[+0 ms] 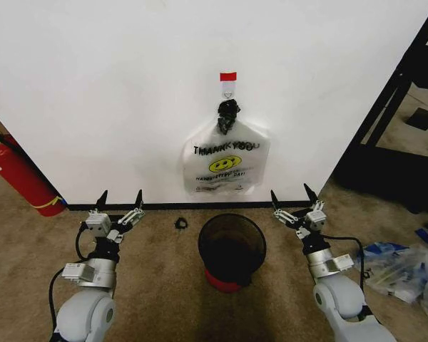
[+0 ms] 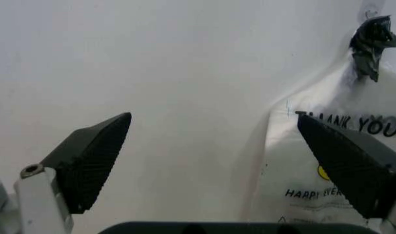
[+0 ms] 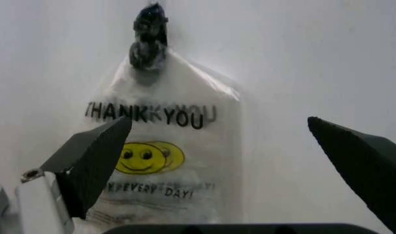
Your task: Pick up the garbage bag from the wall and place it over the trash bin.
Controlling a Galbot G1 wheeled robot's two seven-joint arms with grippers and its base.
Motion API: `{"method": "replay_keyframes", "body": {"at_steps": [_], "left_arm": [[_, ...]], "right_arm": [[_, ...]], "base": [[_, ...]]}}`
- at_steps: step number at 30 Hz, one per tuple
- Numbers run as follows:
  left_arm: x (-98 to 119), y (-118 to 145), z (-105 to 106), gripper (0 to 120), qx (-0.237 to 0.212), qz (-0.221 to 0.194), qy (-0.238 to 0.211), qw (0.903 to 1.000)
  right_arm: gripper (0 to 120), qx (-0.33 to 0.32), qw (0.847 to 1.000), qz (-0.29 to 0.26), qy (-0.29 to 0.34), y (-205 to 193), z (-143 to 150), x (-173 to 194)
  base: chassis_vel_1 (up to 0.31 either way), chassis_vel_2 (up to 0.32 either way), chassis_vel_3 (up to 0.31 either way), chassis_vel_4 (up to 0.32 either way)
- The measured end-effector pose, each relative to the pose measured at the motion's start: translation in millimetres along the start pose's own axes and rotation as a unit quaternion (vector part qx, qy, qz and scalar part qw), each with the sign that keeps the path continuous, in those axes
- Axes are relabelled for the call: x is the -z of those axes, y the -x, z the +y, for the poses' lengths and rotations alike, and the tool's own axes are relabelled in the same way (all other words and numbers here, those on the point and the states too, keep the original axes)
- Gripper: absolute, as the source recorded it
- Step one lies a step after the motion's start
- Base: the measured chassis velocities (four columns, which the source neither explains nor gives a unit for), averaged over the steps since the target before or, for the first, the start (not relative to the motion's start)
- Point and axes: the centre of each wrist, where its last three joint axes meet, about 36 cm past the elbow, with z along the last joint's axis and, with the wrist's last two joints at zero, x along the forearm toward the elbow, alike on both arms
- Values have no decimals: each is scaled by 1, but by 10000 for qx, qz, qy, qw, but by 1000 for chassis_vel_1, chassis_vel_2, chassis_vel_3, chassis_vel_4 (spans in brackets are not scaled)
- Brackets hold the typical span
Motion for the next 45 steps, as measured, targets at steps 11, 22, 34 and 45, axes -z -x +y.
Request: {"method": "replay_keyframes", "body": {"at_steps": [11, 22, 34, 45], "left_arm": [[-7, 4, 3, 100, 74, 38, -12, 10000], [-10, -1, 0, 100, 73, 105, 18, 9999], [-4, -13, 9, 100, 213, 131, 179, 9995], [-8, -15, 9, 100, 248, 146, 173, 9994]], "right_arm": [[100, 46, 9996, -137, 252, 15, 12, -3], [100, -128, 9845, -138, 1746, 99, 60, -15], [100, 61, 9446, -103, 3279, 207, 97, -15], [68, 152, 9318, -176, 3622, 246, 114, -11]], "base": [[0, 0, 0, 0], [0, 0, 0, 0], [0, 0, 0, 0], [0, 0, 0, 0]]}}
